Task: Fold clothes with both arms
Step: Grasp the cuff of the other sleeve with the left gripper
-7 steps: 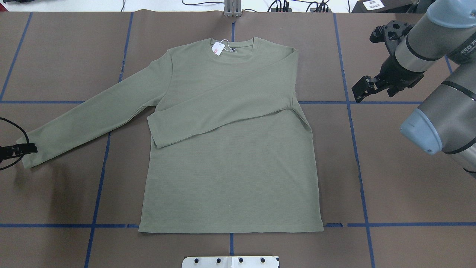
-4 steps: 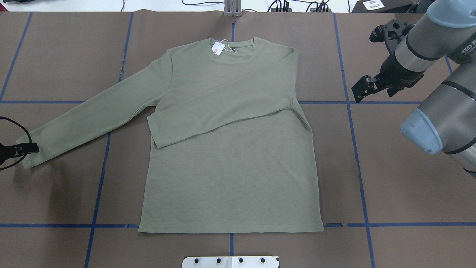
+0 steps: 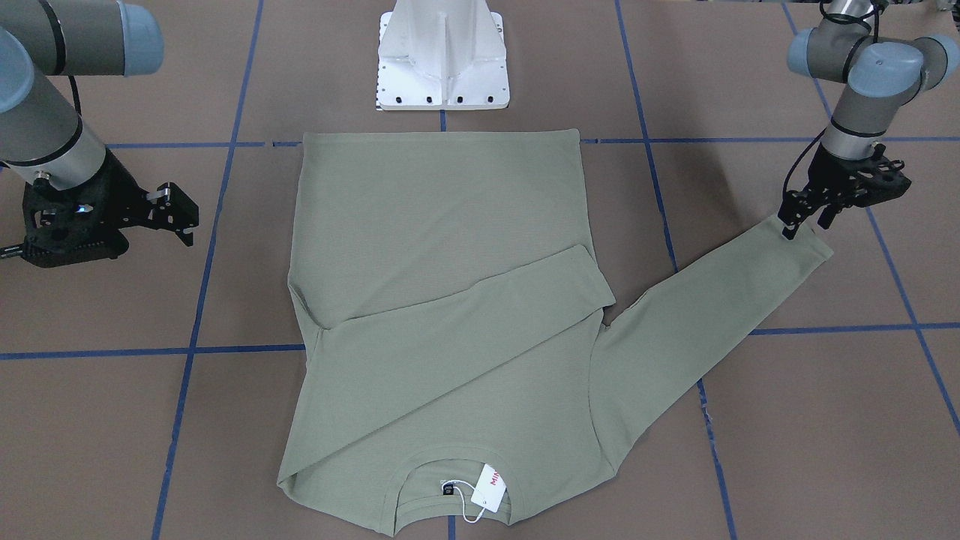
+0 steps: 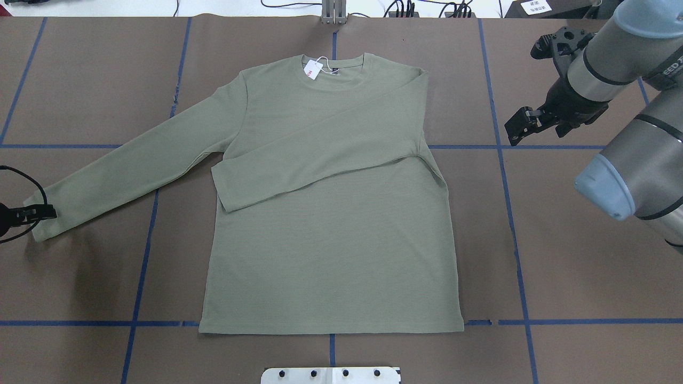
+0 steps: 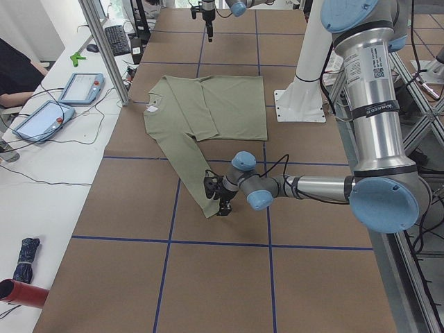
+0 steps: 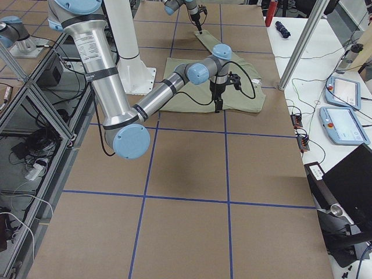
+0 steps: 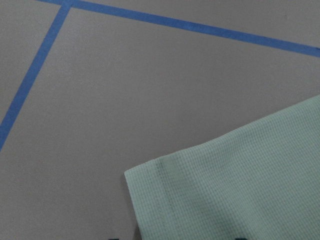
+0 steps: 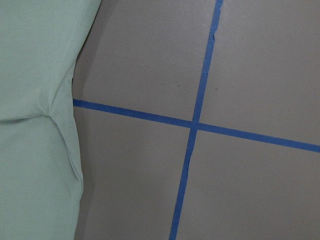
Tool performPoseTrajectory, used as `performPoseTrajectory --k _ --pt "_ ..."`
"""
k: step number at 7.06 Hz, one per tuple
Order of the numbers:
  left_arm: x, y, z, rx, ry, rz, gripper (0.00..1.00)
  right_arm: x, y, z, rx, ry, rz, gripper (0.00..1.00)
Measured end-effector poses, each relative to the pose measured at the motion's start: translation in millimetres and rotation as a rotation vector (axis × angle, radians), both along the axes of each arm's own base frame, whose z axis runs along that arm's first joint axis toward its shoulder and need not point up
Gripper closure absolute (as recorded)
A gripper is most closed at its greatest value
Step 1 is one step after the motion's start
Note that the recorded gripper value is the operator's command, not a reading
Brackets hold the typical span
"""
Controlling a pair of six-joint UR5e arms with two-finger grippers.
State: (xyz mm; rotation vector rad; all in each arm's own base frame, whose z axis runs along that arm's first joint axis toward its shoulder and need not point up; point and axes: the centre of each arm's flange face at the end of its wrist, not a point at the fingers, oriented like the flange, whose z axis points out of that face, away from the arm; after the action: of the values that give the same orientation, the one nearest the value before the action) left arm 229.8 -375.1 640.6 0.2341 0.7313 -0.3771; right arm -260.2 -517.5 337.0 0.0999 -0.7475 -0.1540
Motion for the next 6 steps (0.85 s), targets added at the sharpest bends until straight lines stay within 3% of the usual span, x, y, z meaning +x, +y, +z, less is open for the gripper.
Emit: performPoseTrajectory --k 3,4,5,6 --pt "-2.3 1.7 3.1 -0.006 -0.004 0.000 0.23 -0.1 -0.2 -0.8 0.001 -0.001 0.000 0.00" --pt "-3.0 2.3 4.1 -0.008 -0.006 0.000 0.30 -0.1 -0.2 -0.9 0.001 -0.001 0.000 0.00" --pt "-3.6 2.9 4.4 -0.009 -0.006 -0.001 0.47 -0.1 -0.2 -0.7 0.000 0.000 0.000 0.00" --pt "-3.8 3.1 4.0 -0.011 -0.004 -0.004 0.56 0.0 -0.1 -0.3 0.000 0.000 0.000 0.00"
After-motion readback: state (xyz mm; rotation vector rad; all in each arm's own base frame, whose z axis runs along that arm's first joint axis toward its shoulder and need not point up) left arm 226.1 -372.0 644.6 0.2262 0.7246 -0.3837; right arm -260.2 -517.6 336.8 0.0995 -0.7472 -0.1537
